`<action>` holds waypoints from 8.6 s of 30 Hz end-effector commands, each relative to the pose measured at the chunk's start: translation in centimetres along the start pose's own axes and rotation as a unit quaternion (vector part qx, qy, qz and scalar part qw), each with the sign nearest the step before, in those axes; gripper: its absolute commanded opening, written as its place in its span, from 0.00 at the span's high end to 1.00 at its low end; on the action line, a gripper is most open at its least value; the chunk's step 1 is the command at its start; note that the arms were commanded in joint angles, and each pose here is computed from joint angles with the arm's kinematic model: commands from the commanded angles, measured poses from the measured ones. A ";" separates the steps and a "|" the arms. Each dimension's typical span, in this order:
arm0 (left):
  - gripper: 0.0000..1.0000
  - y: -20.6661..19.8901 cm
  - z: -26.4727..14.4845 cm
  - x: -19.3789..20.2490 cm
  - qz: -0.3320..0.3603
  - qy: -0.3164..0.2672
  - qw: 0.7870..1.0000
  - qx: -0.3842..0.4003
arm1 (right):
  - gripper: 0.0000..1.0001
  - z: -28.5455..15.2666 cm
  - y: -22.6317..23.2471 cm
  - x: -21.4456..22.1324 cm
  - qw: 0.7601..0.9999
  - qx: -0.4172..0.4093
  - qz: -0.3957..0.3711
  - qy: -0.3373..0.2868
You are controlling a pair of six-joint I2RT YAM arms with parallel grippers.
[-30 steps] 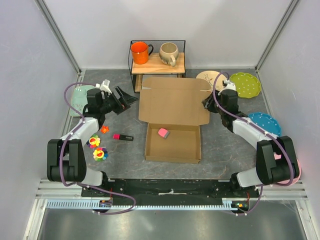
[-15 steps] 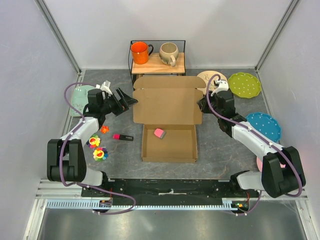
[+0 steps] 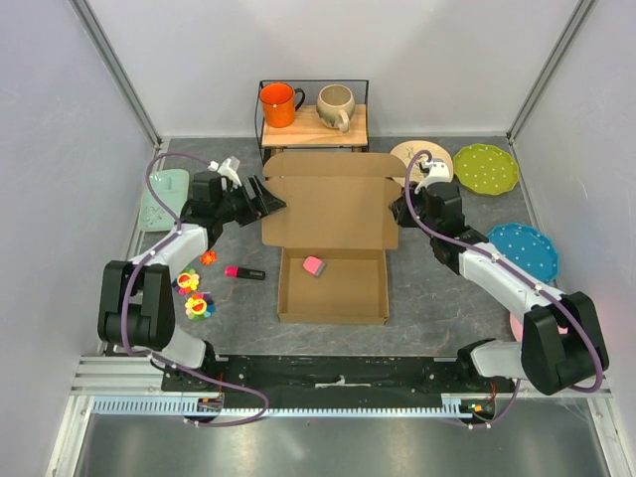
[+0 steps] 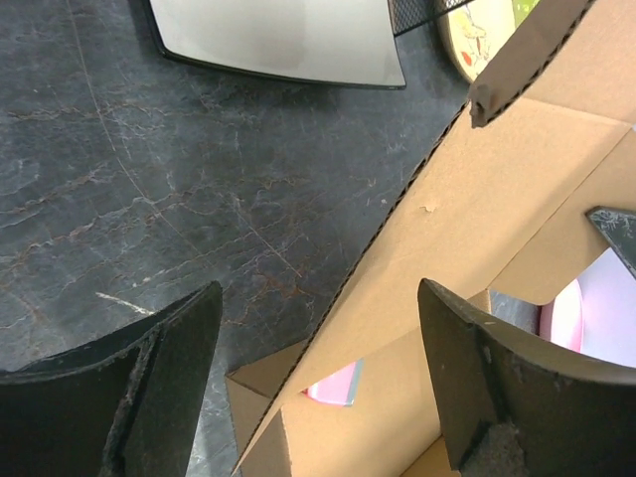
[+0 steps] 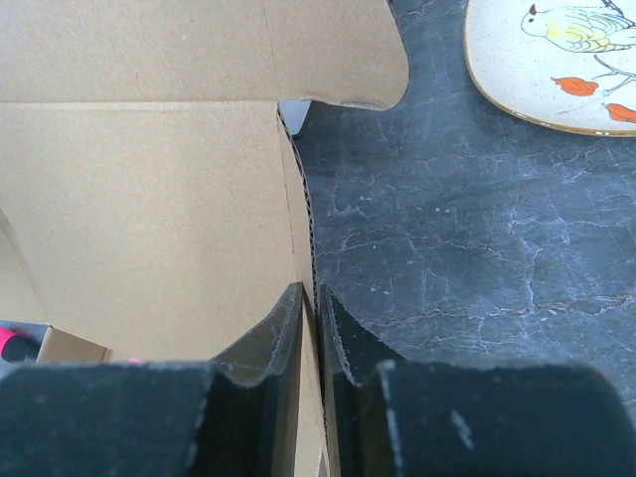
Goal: Fold the paper box
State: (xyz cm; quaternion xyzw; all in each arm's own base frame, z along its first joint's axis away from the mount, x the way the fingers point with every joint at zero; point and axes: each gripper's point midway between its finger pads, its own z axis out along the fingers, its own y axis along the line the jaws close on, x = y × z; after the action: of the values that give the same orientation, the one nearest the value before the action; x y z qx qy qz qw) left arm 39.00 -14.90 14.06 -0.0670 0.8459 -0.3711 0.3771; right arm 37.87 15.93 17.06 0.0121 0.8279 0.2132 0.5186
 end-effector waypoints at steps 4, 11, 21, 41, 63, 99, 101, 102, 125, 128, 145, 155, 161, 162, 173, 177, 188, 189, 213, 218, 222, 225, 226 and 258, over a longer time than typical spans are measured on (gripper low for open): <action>0.29 -1.0 0.5 -1.9 0.051 -0.018 0.998 0.006 | 0.82 -0.8 1.7 -2.5 0.999 -0.015 -0.023 -0.031; 0.51 -2.0 -0.3 -1.3 0.089 -0.013 0.996 0.001 | 0.82 -1.0 2.0 -3.3 0.999 -0.004 -0.041 -0.035; 0.74 -4.8 -1.0 0.0 0.143 -0.044 0.989 0.006 | 0.83 -1.8 2.9 -3.5 0.995 0.020 -0.090 -0.043; 0.91 -8.9 -4.2 -1.1 0.249 -0.269 0.929 -0.040 | 0.79 -4.5 1.4 0.7 0.980 0.123 -0.154 -0.006; 0.96 -9.1 -3.0 0.6 0.390 -0.251 0.886 -0.009 | 0.15 -4.1 1.0 -4.5 0.985 0.102 -0.135 0.033; 0.98 -8.4 -3.4 4.7 0.446 -0.078 0.883 0.124 | 0.09 1.1 -2.3 -5.7 0.989 0.014 -0.126 -0.079; 0.98 -8.4 -3.4 4.7 0.447 -0.076 0.883 0.122 | 0.09 2.1 -2.2 -5.1 0.989 -0.002 -0.135 -0.062; 0.98 -8.3 -3.4 4.7 0.449 -0.075 0.882 0.121 | 0.09 2.4 -1.8 -5.7 0.988 -0.009 -0.137 -0.065; 0.98 -8.0 -3.0 3.3 0.445 -0.082 0.887 0.092 | 0.62 0.5 0.2 -2.6 0.984 -0.026 -0.171 -0.030; 0.98 -8.3 -2.9 3.4 0.441 -0.082 0.888 0.100 | 0.64 0.6 0.3 -1.2 0.984 -0.013 -0.175 -0.012; 0.84 -7.1 -2.0 2.4 0.417 -0.076 0.904 0.057 | 0.93 -2.3 -1.2 3.0 0.984 0.106 -0.146 0.013; 0.52 -8.2 -2.5 1.8 0.381 -0.086 0.918 0.062 | 1.00 -3.6 -0.4 4.2 0.985 0.114 -0.125 0.025; 0.50 -9.0 -4.0 1.7 0.371 -0.103 0.920 0.069 | 1.00 -3.8 -0.3 4.1 0.985 0.115 -0.123 0.026; 0.50 -9.1 -4.4 1.4 0.369 -0.110 0.920 0.066 | 1.00 -3.8 -0.3 4.1 0.985 0.115 -0.124 0.026; 0.49 -7.6 -5.0 1.5 0.345 -0.122 0.930 0.025 | 1.00 -4.4 0.0 3.9 0.987 0.110 -0.119 0.026; 0.53 -7.6 -4.1 2.4 0.328 -0.115 0.937 0.024 | 1.00 -4.3 0.1 3.9 0.987 0.107 -0.116 0.028; 0.70 -8.9 -2.7 3.4 0.306 -0.126 0.943 0.026 | 1.00 -4.3 0.5 4.0 0.988 0.100 -0.114 0.029; 0.72 -9.4 -2.7 3.6 0.304 -0.128 0.943 0.030 | 1.00 -4.3 0.5 4.0 0.988 0.101 -0.113 0.029; 0.81 -11.2 -1.9 6.6 0.183 -0.184 0.960 -0.106 | 1.00 -5.1 0.9 5.5 0.987 0.128 -0.090 0.029; 0.81 -10.8 -1.5 7.4 0.180 -0.196 0.955 -0.133 | 1.00 -5.3 0.7 5.8 0.987 0.132 -0.086 0.030; 0.81 -10.5 -1.2 8.1 0.180 -0.201 0.952 -0.143 | 1.00 -5.4 0.0 6.6 0.986 0.141 -0.078 0.030; 0.81 -10.5 -1.0 8.8 0.182 -0.203 0.952 -0.137 | 1.00 -5.5 -0.3 7.5 0.987 0.138 -0.071 0.031; 0.81 -10.3 -1.1 8.9 0.182 -0.208 0.951 -0.137 | 1.00 -5.5 -0.5 7.8 0.987 0.139 -0.068 0.031; 0.81 -4.4 -3.4 16.6 0.154 -0.177 0.962 -0.139 | 0.98 -7.7 -3.1 14.4 0.987 0.145 -0.034 0.066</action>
State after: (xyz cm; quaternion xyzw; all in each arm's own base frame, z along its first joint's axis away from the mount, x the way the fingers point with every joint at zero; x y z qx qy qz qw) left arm 24.32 -22.65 8.40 -0.0139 0.8164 -0.1481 0.5581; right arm 29.20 14.73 13.88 0.0806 0.8062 0.1099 0.5757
